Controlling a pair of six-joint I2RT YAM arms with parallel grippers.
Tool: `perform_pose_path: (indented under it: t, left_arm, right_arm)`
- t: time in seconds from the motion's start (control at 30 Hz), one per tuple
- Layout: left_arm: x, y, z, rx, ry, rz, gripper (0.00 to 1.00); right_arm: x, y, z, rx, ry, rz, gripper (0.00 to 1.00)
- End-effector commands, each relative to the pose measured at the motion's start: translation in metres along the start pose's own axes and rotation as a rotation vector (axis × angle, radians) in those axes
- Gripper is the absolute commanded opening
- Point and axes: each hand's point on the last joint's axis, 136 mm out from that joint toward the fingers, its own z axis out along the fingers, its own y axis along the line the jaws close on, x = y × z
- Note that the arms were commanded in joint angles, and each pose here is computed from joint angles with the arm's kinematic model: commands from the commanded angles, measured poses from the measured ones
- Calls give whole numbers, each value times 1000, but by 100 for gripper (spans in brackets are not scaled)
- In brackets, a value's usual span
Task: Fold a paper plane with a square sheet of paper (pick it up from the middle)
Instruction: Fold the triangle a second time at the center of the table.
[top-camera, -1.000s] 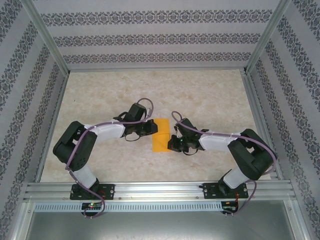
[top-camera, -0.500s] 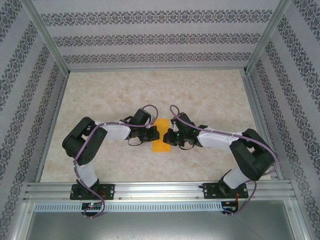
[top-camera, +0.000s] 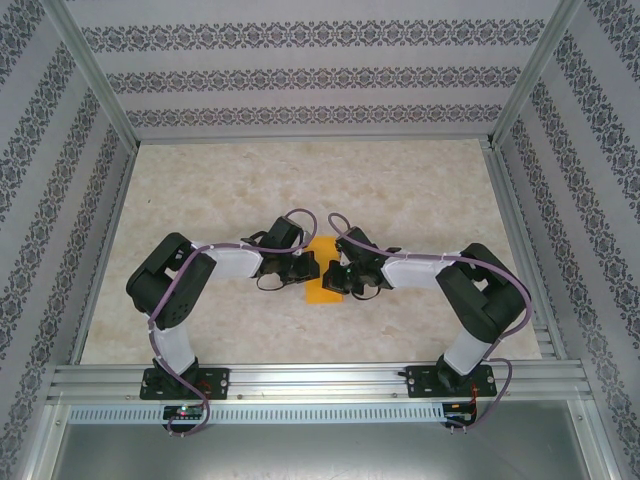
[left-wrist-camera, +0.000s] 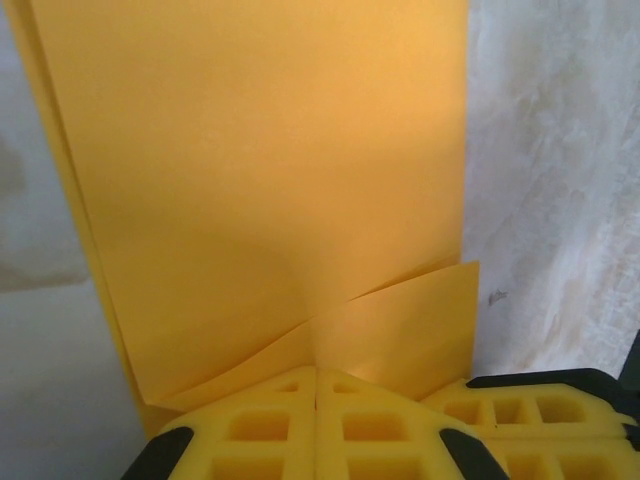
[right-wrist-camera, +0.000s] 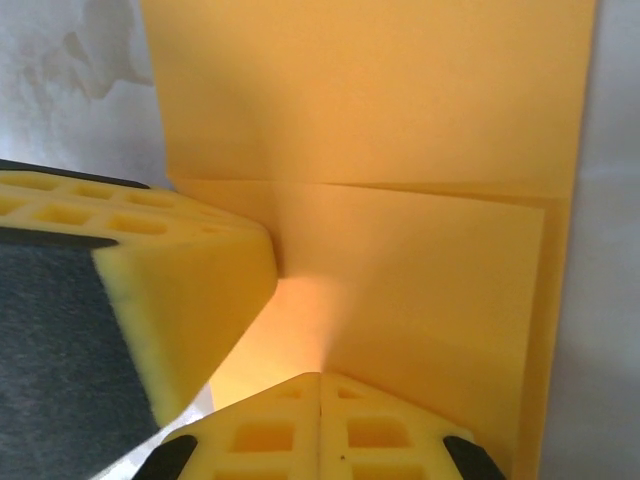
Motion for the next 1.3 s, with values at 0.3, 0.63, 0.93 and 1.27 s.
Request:
perform_pose_path:
  t: [0.3,0.63,0.93,1.27]
  left_arm:
    - [16,54,6,-221,39,-66,7]
    - [2,25,-4,-136,-3,-17,11]
    - [-24,-25,-37,-21,-120,0,37]
    - [-11,-19,-47,22,-151,-37,48]
  right_arm:
    - [58,-63,-11,69,51,44,0]
    - [31,-43,-61,28,-118,13,6]
    - [-43,-14,-94,-31,-321,-12,47]
    - [-58,16,-49,-173,-209,-123,43]
